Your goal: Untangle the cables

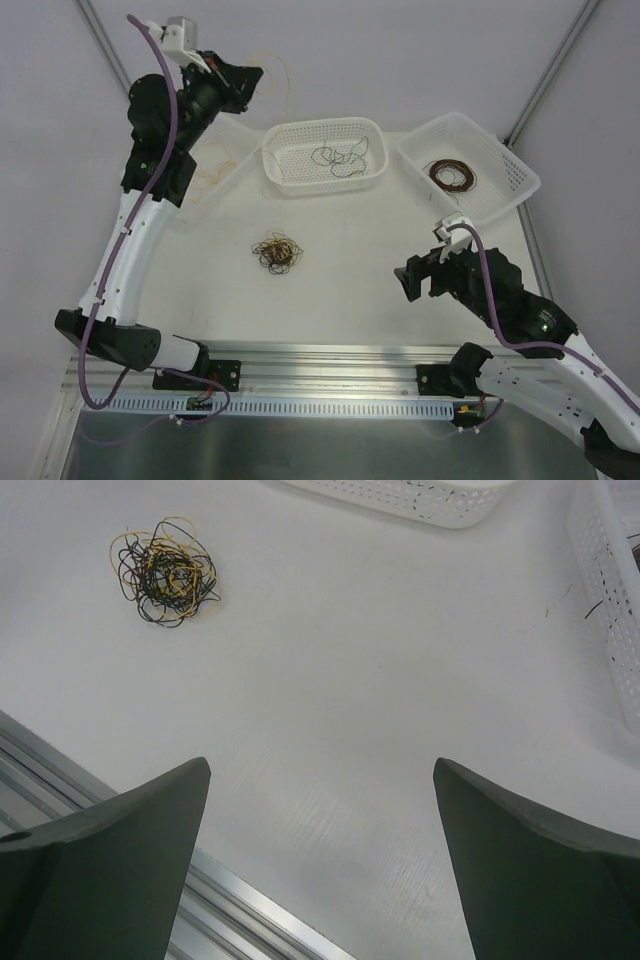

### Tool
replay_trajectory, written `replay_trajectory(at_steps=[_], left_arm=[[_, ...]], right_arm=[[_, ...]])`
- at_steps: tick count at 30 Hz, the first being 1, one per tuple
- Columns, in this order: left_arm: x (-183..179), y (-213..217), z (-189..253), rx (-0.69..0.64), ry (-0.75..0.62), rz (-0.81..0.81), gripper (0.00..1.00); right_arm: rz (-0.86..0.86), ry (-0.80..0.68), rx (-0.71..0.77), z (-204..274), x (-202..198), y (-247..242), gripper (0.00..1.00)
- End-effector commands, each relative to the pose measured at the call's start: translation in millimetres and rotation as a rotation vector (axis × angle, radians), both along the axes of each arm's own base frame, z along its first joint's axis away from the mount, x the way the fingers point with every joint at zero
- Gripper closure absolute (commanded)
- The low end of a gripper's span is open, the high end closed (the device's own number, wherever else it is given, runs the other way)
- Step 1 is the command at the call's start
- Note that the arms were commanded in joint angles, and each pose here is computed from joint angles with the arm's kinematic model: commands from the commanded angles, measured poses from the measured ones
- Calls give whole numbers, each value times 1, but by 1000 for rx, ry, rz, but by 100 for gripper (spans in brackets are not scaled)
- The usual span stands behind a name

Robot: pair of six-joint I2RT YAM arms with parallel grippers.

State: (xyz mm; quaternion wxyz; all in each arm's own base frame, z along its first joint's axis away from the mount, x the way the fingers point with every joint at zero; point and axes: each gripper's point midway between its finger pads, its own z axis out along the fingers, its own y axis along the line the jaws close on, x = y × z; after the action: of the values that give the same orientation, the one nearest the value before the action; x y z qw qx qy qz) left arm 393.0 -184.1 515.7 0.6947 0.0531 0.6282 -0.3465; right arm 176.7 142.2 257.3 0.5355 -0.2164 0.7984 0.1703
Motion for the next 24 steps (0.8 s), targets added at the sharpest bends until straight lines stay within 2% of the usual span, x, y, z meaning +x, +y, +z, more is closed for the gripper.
replay_trajectory(at_steps=[1,5,11,17,24], left_arm=[[4,37,42,-30,-76,82,100],[16,92,73,-35,-141,233,100],[53,173,62,35,-136,485,100],[104,231,-1,110,-9,615,100],[161,260,-138,160,269,642,99]], right_arm=[[-26,-20,-4,4,3,-5,1],[-21,-21,-8,5,3,-4,0],[-6,-7,-18,1,4,0,0],[12,13,-35,-5,4,5,0],[36,49,-52,-13,7,15,0]])
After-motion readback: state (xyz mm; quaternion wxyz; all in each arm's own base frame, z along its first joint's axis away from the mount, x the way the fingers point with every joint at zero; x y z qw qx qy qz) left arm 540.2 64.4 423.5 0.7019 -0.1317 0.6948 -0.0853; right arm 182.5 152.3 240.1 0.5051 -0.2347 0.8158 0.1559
